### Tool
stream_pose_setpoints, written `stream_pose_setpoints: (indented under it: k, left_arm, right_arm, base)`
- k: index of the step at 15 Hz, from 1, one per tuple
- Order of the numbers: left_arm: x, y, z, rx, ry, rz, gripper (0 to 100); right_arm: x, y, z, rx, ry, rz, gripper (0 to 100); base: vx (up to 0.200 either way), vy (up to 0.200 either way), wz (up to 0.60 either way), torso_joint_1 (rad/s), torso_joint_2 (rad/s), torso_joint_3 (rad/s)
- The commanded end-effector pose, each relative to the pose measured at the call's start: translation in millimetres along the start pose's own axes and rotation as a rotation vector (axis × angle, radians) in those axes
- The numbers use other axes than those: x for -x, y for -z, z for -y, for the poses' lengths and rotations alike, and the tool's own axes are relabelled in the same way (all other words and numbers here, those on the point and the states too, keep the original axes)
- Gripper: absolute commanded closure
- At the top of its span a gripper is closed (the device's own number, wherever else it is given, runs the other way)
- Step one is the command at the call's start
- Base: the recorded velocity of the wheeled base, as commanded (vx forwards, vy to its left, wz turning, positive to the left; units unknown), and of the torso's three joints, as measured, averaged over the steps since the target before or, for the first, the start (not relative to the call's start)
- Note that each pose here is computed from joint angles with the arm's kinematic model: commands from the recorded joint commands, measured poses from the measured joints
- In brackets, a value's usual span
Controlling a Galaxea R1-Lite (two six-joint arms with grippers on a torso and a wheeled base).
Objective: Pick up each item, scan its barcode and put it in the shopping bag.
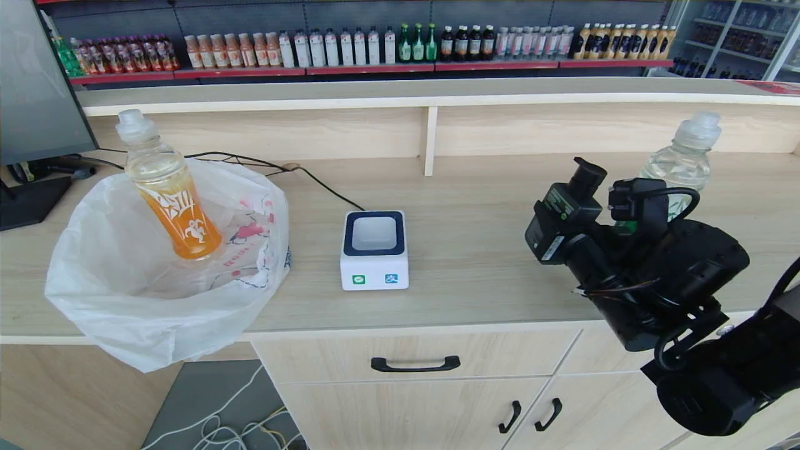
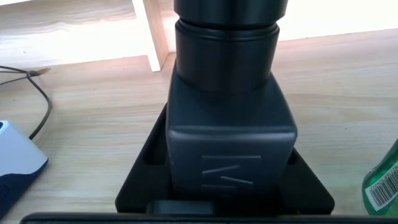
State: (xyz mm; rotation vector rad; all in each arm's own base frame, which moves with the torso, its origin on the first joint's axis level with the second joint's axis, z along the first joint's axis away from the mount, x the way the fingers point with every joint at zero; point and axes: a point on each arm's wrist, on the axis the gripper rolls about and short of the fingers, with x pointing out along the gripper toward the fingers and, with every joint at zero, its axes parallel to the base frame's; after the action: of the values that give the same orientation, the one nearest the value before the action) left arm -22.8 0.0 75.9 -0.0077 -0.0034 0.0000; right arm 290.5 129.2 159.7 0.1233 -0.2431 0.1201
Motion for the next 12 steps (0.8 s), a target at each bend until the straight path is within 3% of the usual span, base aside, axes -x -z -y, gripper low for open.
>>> stream_pose_setpoints:
  k: [1,12]
  left_arm:
    - [0,-0.1,0.0,0.0,0.0,0.001,0]
    - [0,0.4,0.0,-0.006,0.0,-0.003,0]
  right_arm:
    - [14,-25,-12,-0.034,-0.05,0.056,100]
    - [57,-65,-56,-0.122,-0.25,0.131,100]
  base:
    - [0.0,0.0,0.0,0.0,0.0,0.0]
    - [0.0,0.0,0.0,0.0,0.0,0.0]
